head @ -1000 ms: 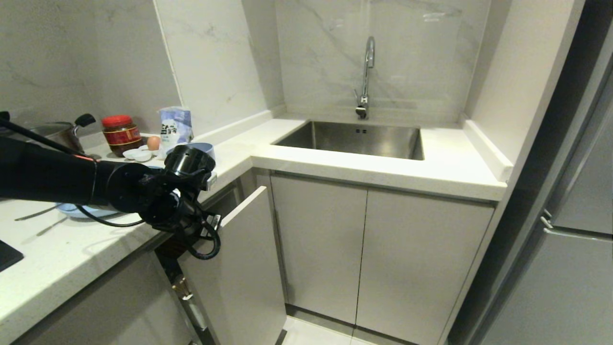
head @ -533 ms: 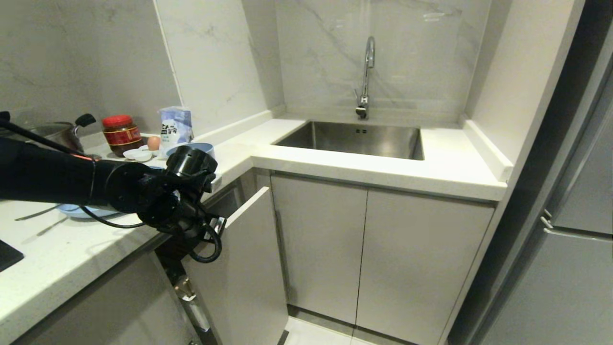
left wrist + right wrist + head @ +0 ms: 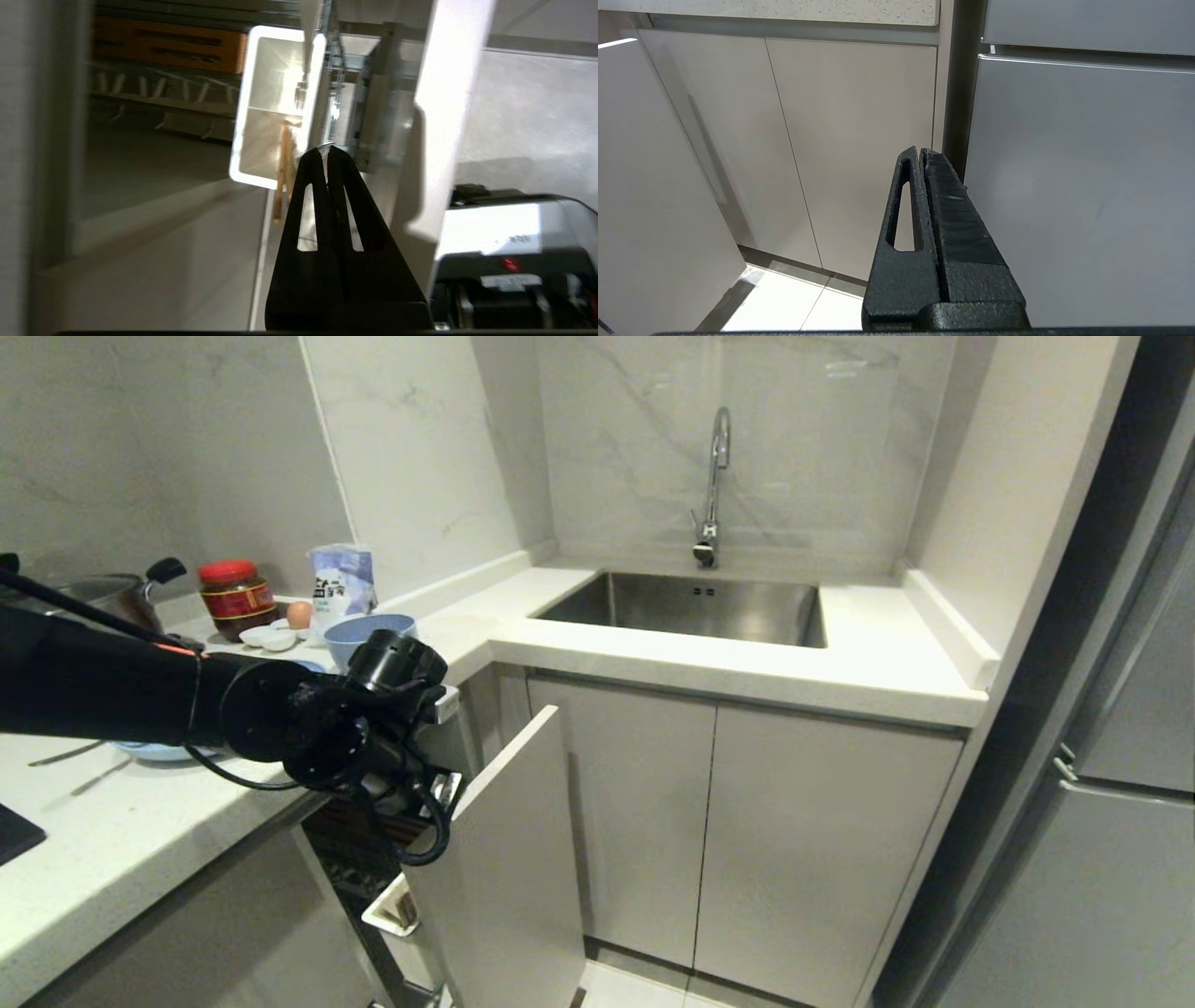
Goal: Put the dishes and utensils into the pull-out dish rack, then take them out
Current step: Open the cupboard
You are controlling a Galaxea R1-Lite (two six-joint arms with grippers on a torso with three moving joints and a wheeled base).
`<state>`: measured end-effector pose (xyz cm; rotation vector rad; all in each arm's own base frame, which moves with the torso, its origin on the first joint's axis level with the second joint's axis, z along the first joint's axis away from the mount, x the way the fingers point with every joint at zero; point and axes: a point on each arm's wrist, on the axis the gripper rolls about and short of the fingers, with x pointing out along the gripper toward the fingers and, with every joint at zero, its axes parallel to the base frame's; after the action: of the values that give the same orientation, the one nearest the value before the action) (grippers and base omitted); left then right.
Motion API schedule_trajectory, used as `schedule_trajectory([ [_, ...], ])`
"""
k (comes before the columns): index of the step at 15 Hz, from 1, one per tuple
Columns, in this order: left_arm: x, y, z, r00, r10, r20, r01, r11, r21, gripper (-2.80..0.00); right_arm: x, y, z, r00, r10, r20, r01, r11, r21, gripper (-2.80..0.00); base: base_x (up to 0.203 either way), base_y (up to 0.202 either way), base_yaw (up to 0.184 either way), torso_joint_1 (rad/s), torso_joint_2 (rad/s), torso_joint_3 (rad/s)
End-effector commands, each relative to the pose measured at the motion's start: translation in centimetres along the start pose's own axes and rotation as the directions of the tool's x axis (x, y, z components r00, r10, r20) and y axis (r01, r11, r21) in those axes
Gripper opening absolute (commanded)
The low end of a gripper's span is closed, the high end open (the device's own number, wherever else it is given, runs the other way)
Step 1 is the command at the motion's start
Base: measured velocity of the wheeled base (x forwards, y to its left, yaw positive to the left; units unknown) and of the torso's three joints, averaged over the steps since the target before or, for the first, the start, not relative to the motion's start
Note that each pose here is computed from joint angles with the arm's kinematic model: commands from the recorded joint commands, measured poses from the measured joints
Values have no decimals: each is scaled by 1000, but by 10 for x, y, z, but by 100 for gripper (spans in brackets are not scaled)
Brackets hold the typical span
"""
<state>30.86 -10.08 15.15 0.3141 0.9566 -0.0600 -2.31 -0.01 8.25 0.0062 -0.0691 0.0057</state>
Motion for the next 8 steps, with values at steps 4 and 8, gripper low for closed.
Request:
schedule_trajectory([
  [4, -10, -24, -7, 997, -70, -31, 71, 997, 26, -280, 1, 0, -6, 1000, 0, -22, 0, 1000, 0, -280, 0, 0, 0, 0, 0, 0],
  [8, -15, -38, -8, 992, -124, -27, 125, 992, 13, -280, 1, 0, -6, 1000, 0, -22, 0, 1000, 0, -280, 0, 0, 0, 0, 0, 0],
])
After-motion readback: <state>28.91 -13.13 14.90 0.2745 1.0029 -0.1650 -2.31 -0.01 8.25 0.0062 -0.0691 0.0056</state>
